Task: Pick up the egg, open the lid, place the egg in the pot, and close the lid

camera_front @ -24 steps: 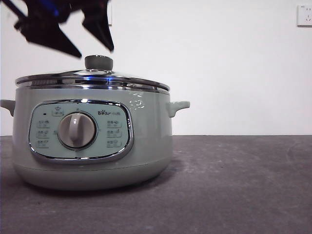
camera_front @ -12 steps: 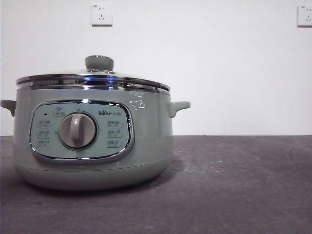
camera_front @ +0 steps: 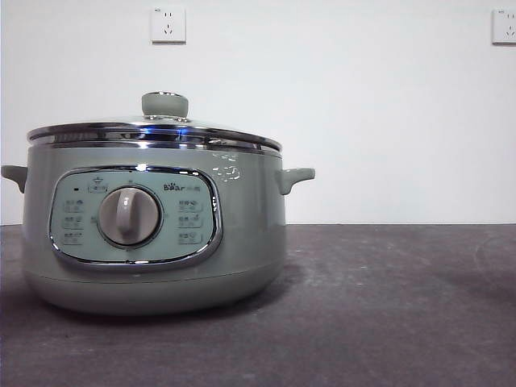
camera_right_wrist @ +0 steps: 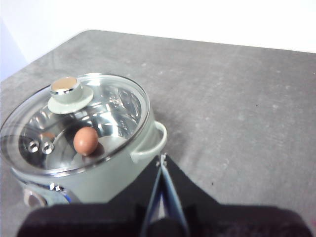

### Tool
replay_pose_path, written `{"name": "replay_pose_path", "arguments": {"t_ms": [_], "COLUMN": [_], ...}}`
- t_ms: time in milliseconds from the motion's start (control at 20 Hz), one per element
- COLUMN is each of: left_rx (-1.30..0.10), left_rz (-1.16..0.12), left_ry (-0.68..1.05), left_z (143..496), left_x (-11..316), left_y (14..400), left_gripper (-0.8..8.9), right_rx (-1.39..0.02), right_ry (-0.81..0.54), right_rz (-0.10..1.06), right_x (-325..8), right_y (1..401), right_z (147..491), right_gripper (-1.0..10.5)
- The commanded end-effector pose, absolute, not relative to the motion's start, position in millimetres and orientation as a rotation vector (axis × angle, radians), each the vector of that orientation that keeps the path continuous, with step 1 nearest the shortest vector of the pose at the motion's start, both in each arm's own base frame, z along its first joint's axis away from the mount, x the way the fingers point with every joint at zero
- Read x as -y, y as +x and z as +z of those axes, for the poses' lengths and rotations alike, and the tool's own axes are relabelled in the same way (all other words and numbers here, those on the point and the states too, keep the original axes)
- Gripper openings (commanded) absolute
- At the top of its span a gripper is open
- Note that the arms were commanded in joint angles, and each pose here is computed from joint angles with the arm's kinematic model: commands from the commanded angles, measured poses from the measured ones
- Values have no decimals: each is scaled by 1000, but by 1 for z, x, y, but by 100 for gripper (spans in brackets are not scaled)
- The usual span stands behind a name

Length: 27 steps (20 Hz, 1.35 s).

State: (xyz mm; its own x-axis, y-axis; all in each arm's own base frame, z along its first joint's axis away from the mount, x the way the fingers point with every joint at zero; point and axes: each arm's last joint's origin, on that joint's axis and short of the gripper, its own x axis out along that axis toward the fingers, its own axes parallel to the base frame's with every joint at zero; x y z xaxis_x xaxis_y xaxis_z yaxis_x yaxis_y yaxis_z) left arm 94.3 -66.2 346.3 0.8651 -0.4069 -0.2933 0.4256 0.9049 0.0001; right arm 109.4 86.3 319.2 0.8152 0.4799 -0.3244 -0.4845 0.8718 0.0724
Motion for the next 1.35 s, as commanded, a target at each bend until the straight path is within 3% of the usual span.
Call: {"name": "replay_pose_path", "arguments": {"t_ms": [50, 950, 1100, 1350], "left_rx": [-275, -456, -420, -293], "left_rz": [-462, -444, -419, -330], "left_ry": [70, 129, 148, 12], "left_z": [338, 320, 323, 324], "left_x": [64, 74, 66, 37], "left_y": [89, 101, 97, 90], "left_gripper": [-8, -3, -3, -3], "right_rx": [-381, -412, -412, -412], "right_ry": [-23, -30, -30, -30], "right_rz": [507, 502, 501, 501], "right_x": [-86, -87, -87, -87], "right_y": [109, 110, 110, 110], "right_z": [308, 305, 305, 305], "right_gripper": [-12, 1, 2, 2]}}
